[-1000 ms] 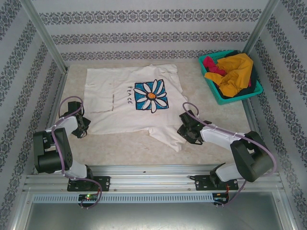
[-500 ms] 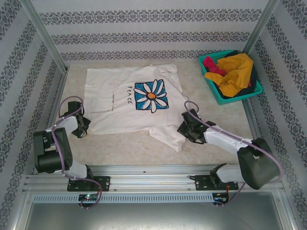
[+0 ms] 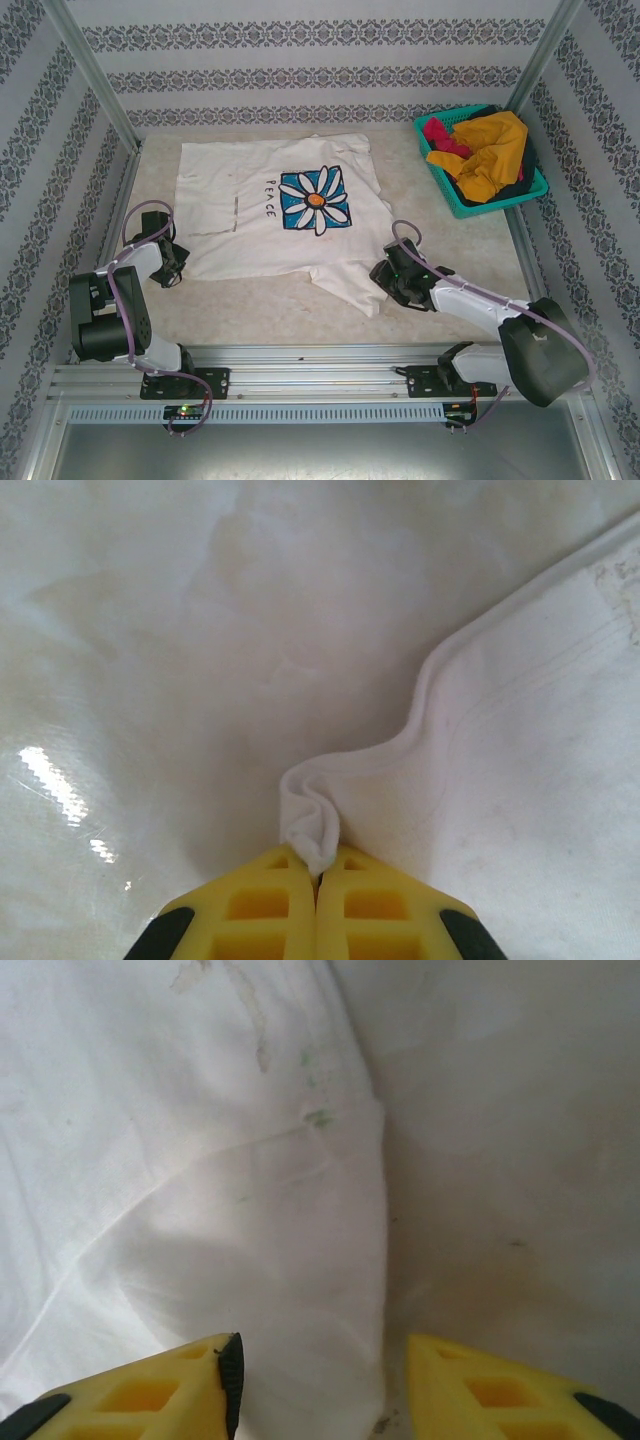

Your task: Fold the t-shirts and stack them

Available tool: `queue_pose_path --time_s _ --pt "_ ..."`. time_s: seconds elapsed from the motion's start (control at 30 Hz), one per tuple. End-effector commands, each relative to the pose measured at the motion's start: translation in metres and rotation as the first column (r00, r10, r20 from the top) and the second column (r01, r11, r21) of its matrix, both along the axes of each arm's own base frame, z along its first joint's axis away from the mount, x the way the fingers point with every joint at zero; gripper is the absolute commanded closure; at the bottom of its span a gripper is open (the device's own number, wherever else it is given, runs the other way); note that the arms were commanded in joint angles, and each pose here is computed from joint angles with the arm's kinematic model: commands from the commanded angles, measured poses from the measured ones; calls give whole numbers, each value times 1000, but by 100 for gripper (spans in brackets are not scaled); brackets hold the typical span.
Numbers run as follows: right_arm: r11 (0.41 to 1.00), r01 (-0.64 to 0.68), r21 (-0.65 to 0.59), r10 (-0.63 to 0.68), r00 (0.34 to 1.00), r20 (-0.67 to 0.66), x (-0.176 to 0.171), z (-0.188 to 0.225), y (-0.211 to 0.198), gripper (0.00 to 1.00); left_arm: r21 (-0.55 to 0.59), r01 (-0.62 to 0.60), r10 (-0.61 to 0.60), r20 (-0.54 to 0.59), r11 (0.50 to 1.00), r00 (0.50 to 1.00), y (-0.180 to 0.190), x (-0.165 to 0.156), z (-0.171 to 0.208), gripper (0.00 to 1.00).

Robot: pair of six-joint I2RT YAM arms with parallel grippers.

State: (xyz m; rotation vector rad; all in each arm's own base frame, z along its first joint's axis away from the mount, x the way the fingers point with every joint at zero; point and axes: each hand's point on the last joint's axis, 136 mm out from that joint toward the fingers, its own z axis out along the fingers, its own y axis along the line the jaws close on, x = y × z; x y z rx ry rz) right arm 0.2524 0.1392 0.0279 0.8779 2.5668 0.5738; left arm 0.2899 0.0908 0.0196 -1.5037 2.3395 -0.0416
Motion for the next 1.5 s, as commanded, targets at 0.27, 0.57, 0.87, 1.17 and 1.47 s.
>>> queue_pose_path --time_s 0.27,0.57,0.87,1.17,1.47 --pt "1000 -13 -1 13 999 47 4 10 4 100 -9 11 -11 -8 1000 1000 0 -6 -6 100" --pt "999 15 -37 -9 986 169 2 40 -6 100 4 1 -1 40 1000 999 0 -8 9 100" --pt "998 9 -58 12 936 351 31 98 -4 100 -25 -36 40 146 999 988 1 14 45 100" --pt "998 6 -65 13 953 303 34 70 2 72 -42 -60 67 218 997 974 6 37 67 100" --pt "989 71 -126 -57 992 110 -10 25 -23 40 -50 -52 61 185 997 981 3 29 54 100"
